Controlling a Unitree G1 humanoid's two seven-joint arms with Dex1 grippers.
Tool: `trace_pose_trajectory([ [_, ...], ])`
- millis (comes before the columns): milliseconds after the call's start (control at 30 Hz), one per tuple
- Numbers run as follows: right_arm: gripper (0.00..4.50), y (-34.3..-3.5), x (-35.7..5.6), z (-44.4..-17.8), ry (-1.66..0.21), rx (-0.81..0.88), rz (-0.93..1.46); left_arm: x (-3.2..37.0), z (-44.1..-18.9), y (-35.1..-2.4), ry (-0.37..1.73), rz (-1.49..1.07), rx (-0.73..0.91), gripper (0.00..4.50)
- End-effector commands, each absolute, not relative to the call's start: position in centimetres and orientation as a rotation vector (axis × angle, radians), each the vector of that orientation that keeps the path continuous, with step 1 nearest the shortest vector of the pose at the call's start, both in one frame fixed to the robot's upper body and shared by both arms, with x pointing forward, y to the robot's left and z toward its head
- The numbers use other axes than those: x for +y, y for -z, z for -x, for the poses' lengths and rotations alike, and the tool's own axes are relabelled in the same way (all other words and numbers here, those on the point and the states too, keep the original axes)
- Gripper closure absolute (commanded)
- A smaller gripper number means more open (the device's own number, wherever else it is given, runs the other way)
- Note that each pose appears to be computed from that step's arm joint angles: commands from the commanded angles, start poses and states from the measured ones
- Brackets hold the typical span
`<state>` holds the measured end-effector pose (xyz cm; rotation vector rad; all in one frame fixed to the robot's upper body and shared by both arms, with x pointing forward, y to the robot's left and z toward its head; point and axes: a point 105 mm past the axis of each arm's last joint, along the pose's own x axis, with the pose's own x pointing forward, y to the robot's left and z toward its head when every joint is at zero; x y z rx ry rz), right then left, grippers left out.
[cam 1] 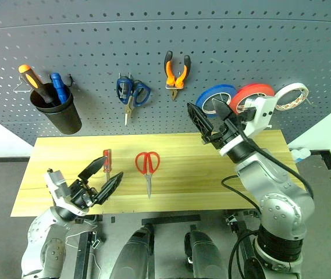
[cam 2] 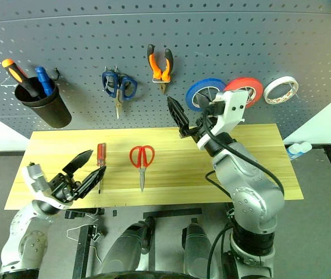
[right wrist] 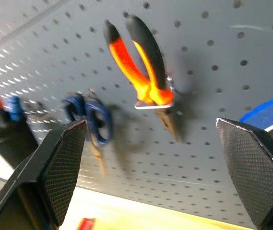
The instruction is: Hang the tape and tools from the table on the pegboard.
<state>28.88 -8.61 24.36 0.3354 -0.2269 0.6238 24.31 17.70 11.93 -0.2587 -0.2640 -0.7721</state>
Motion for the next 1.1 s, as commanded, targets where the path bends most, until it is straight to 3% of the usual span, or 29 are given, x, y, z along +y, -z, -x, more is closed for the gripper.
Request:
trace_pose_trajectory([
  [33, 0.01, -26.4, -7.4, -26.3, -0.770, -0.282, -0.331, 16.0, -25.5, -11.3, 0.679, 0.180, -0.165, 0.00],
  [267, 0.01, -26.2, -7.7, -25.8, -0.775, -0.246, -0.276, 14.0, -29.4, -8.2, 0.450, -0.172, 0.015, 0.00],
  [467, 0.01, -26.0, -8.2, -25.9, -0.736, -0.237, -0.257, 11.8, -32.3, -7.3, 0.332, -0.219, 0.087, 0.00],
  [700, 0.01, -25.8, -8.3, -26.0, -0.707, -0.231, -0.253, 7.6, -35.2, -9.5, 0.177, -0.144, 0.072, 0.00],
  [900, 0.01, -25.9, -8.0, -26.1, -0.697, -0.238, -0.254, 5.8, -36.0, -9.8, 0.075, -0.066, 0.125, 0.00],
  [1100, 0.01, -25.8, -7.9, -26.1, -0.683, -0.238, -0.253, 5.7, -34.9, -7.2, 0.044, -0.035, 0.297, 0.00],
])
